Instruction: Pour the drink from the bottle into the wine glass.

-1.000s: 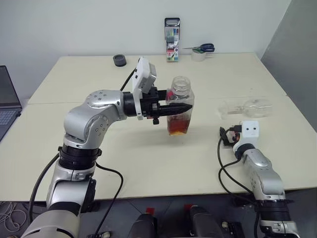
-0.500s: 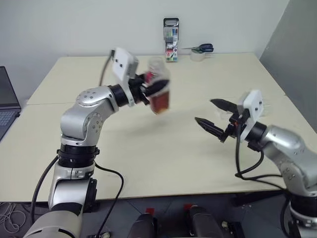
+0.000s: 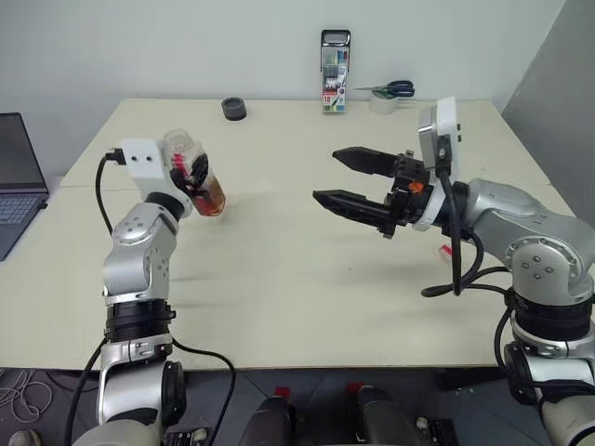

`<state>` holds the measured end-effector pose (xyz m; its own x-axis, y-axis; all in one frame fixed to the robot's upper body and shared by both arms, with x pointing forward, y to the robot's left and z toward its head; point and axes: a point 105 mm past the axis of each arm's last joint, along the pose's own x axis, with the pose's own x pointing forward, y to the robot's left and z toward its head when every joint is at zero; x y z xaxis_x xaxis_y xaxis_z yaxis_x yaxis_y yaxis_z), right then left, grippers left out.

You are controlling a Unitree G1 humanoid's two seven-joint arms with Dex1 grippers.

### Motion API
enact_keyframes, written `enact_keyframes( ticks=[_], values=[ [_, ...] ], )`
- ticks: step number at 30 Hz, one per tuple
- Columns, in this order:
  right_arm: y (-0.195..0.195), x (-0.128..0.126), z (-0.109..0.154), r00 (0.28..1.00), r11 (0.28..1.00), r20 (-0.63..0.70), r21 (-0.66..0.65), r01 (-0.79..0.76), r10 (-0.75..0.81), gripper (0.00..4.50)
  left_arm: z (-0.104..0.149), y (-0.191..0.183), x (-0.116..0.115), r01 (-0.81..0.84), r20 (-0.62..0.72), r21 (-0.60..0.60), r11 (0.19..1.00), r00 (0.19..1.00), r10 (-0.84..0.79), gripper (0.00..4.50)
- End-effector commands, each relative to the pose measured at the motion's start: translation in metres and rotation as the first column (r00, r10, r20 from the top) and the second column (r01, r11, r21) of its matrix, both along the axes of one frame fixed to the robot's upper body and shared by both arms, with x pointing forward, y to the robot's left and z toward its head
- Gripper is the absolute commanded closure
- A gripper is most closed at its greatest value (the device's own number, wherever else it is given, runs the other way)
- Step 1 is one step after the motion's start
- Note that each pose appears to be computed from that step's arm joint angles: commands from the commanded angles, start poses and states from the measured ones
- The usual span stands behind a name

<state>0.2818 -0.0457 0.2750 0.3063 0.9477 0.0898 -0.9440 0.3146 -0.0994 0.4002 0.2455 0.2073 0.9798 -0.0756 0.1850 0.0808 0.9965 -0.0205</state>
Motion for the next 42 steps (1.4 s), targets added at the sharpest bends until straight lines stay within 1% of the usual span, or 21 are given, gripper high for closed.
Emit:
enact_keyframes(
  ticks=[1, 6, 11, 19, 20, 22, 25, 27, 31, 36, 39, 42],
  values=[
    [0.001, -0.002, 0.008, 0.999, 1.0, 0.046, 0.018, -0.004, 0.003, 0.04, 0.021, 0.007, -0.004, 0.003, 0.106, 0.026, 1.0, 0.994, -0.005, 2.66],
    [0.003, -0.002, 0.009, 0.999, 0.999, 0.048, 0.035, 0.008, -0.01, 0.04, 0.011, 0.011, 0.0, 0.015, 0.093, 0.028, 1.0, 0.996, -0.017, 2.66],
    [0.003, -0.001, 0.009, 0.999, 0.999, 0.045, 0.046, 0.025, -0.027, 0.04, -0.008, 0.011, 0.006, 0.025, 0.056, 0.008, 1.0, 0.998, -0.026, 2.66],
    [0.0, 0.001, 0.008, 0.997, 0.997, 0.043, 0.056, 0.057, -0.059, 0.04, -0.018, 0.011, 0.013, 0.021, 0.032, -0.002, 1.0, 0.999, -0.021, 2.66],
    [0.0, 0.002, 0.008, 0.997, 0.996, 0.043, 0.058, 0.061, -0.063, 0.0, -0.019, 0.012, 0.013, 0.021, 0.03, -0.004, 1.0, 0.999, -0.021, 1.99],
    [-0.001, 0.004, 0.008, 0.996, 0.996, 0.04, 0.062, 0.071, -0.074, 0.0, -0.021, 0.012, 0.014, 0.018, 0.023, -0.003, 1.0, 1.0, -0.018, 1.48],
    [-0.001, 0.005, 0.006, 0.996, 0.995, 0.038, 0.062, 0.082, -0.084, 0.0, -0.024, 0.011, 0.013, 0.016, 0.013, -0.003, 1.0, 1.0, -0.016, 0.54],
    [-0.002, 0.006, 0.004, 0.995, 0.994, 0.038, 0.063, 0.091, -0.094, 0.0, -0.029, 0.011, 0.011, 0.012, 0.004, -0.007, 1.0, 1.0, -0.012, 0.01],
    [-0.006, 0.008, -0.002, 0.992, 0.991, 0.029, 0.062, 0.122, -0.124, 0.0, -0.041, 0.009, 0.004, 0.006, -0.025, -0.01, 1.0, 1.0, -0.006, 0.01],
    [-0.009, 0.007, -0.013, 0.987, 0.985, 0.005, 0.07, 0.159, -0.16, 0.0, -0.064, 0.006, -0.014, -0.015, -0.09, -0.028, 0.999, 0.996, 0.012, 0.01],
    [-0.01, 0.005, -0.016, 0.984, 0.981, -0.001, 0.074, 0.18, -0.181, 0.0, -0.074, 0.002, -0.028, -0.024, -0.128, -0.043, 0.999, 0.992, 0.019, 0.01],
    [-0.016, 0.004, -0.022, 0.974, 0.971, -0.022, 0.079, 0.227, -0.225, 0.0, -0.083, -0.001, -0.048, -0.018, -0.17, -0.036, 0.999, 0.985, 0.012, 0.01]
  ],
)
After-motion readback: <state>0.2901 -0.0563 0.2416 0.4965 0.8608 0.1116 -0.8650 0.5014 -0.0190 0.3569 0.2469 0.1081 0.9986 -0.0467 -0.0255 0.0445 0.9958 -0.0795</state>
